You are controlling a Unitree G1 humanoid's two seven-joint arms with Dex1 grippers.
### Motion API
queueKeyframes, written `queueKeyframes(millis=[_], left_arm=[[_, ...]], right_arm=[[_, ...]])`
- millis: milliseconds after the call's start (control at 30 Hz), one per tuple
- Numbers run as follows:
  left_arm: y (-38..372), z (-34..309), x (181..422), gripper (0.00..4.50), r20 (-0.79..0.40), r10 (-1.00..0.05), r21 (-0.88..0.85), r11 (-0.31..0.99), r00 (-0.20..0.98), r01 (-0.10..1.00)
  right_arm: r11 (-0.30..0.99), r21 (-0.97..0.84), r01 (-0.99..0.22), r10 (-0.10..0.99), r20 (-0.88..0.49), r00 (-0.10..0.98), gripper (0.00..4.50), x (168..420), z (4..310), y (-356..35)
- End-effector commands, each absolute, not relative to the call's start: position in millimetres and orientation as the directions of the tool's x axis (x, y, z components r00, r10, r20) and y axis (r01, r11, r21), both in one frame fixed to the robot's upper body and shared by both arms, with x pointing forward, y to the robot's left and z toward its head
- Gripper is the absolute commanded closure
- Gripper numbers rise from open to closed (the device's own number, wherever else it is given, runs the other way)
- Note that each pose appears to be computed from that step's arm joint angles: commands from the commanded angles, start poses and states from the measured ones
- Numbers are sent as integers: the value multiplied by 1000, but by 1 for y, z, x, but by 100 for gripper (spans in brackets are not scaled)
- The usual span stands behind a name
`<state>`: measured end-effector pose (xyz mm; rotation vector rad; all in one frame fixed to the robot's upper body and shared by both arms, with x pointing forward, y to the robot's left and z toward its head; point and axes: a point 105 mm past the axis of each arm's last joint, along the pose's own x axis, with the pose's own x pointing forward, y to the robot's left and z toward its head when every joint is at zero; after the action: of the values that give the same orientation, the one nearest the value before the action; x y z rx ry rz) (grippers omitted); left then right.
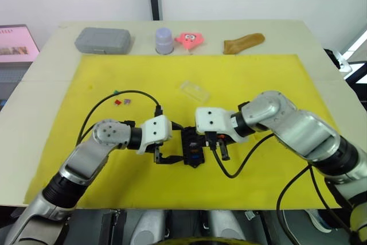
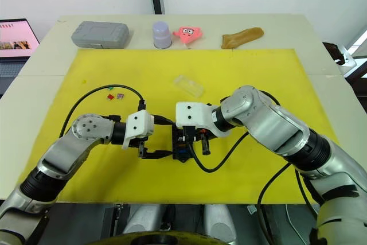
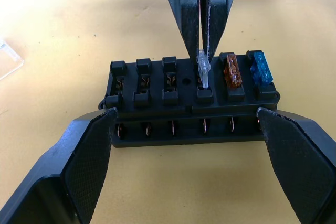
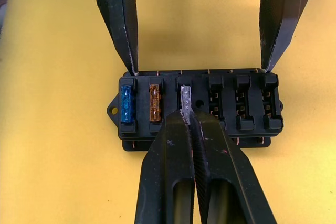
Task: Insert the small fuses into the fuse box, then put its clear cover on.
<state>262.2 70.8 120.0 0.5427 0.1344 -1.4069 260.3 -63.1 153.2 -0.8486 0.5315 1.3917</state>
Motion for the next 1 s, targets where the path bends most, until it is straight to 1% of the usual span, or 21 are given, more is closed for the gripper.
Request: queueKeyframes(millis=[33, 167, 367, 600, 733, 1000], left_arm=[[65, 129, 260, 4, -374, -913, 324, 37, 164, 945], [63, 129, 258, 4, -373, -915, 328, 27, 155, 944], [64, 130, 260, 4, -377, -913, 339, 22, 157, 941], [62, 130, 259, 4, -378, -913, 342, 17, 154, 940], [61, 131, 260, 4, -377, -913, 344, 17, 155, 939], [65, 128, 258, 4, -385, -912, 329, 11, 144, 944]], right_arm=[[-45, -231, -972, 626, -765, 153, 450, 258, 162, -60], [-49, -225, -973, 615, -775, 148, 450, 256, 163, -60], [-38, -236, -971, 594, -787, 168, 450, 260, 164, -64], [-65, -242, -968, 572, -804, 162, 450, 257, 164, -62], [-69, -252, -965, 547, -819, 175, 450, 259, 164, -65], [-70, -264, -962, 539, -821, 187, 450, 263, 165, -63]])
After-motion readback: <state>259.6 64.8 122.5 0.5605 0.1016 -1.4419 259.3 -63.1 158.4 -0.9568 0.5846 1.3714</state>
